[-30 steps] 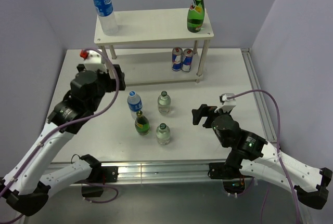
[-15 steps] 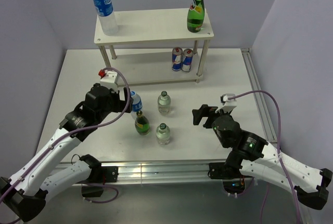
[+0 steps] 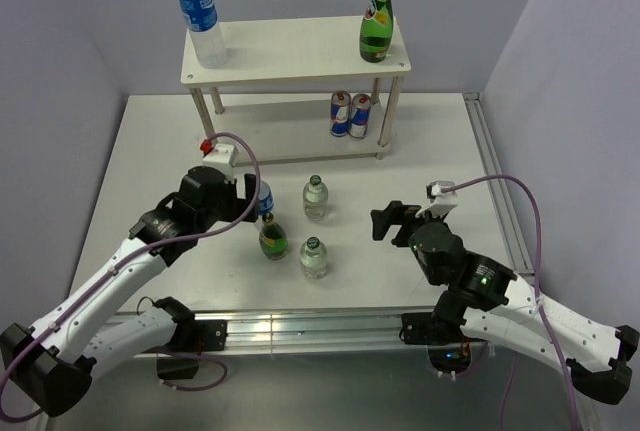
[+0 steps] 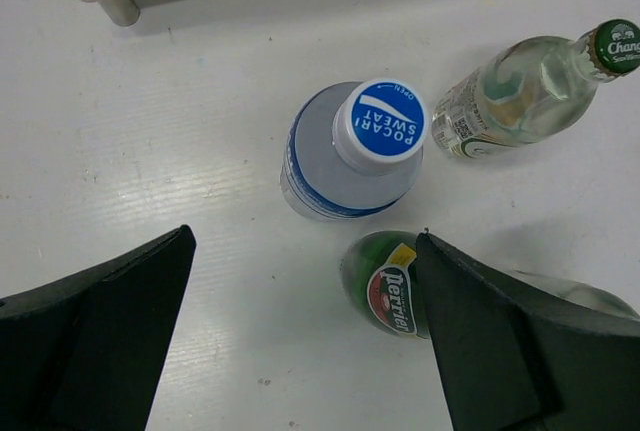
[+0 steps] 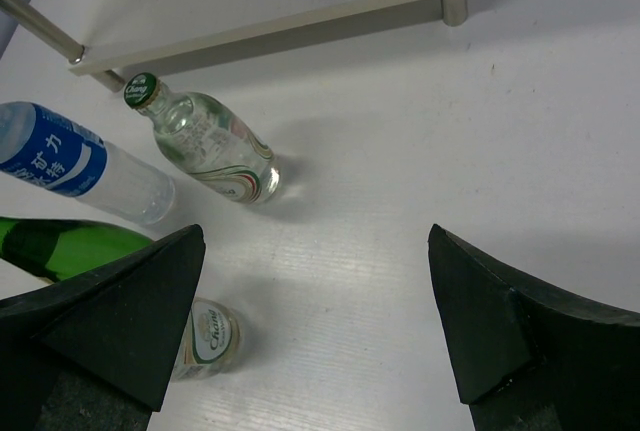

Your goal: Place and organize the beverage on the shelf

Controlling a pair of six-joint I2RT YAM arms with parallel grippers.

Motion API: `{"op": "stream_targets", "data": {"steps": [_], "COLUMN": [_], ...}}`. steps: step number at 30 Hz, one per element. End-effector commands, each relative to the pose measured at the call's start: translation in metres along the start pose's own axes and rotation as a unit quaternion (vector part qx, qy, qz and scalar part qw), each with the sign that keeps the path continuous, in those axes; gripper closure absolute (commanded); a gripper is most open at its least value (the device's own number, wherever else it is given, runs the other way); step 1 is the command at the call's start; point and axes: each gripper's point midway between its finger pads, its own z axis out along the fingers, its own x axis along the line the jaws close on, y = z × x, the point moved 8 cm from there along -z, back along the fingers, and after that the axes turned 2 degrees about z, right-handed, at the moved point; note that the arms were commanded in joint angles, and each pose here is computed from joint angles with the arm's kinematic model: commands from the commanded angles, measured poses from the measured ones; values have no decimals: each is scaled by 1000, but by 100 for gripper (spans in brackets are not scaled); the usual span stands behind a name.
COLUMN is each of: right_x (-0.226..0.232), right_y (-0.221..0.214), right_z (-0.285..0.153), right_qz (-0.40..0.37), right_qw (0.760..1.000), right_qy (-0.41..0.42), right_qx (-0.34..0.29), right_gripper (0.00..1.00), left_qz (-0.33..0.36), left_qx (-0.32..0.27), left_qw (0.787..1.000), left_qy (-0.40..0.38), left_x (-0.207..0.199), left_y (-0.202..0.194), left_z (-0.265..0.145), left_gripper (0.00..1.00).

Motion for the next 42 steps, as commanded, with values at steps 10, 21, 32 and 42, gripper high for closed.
{"op": "stream_targets", "data": {"steps": [10, 21, 32, 42], "right_x": [0, -1, -2, -1], "right_y": [3, 4, 4, 2], "right_z": [-1, -2, -3, -3], "right_qz": [11, 14, 18, 22], "right_qw": [1000, 1000, 1000, 1000], "right_qy": [-2, -3, 0, 3], "right_qx": [-13, -17, -18, -17], "right_gripper": [0, 0, 0, 0], "left_qz": [2, 8, -15, -32], "left_qx": [39, 55, 32, 38], "left_qw": [999, 998, 999, 999], "left_qy": [-4, -8, 10, 16], "left_x": [-9, -18, -19, -23], "left_y": [-10, -4, 6, 6], "left_z": [21, 41, 45, 57], "left_gripper": [1, 1, 1, 1]}}
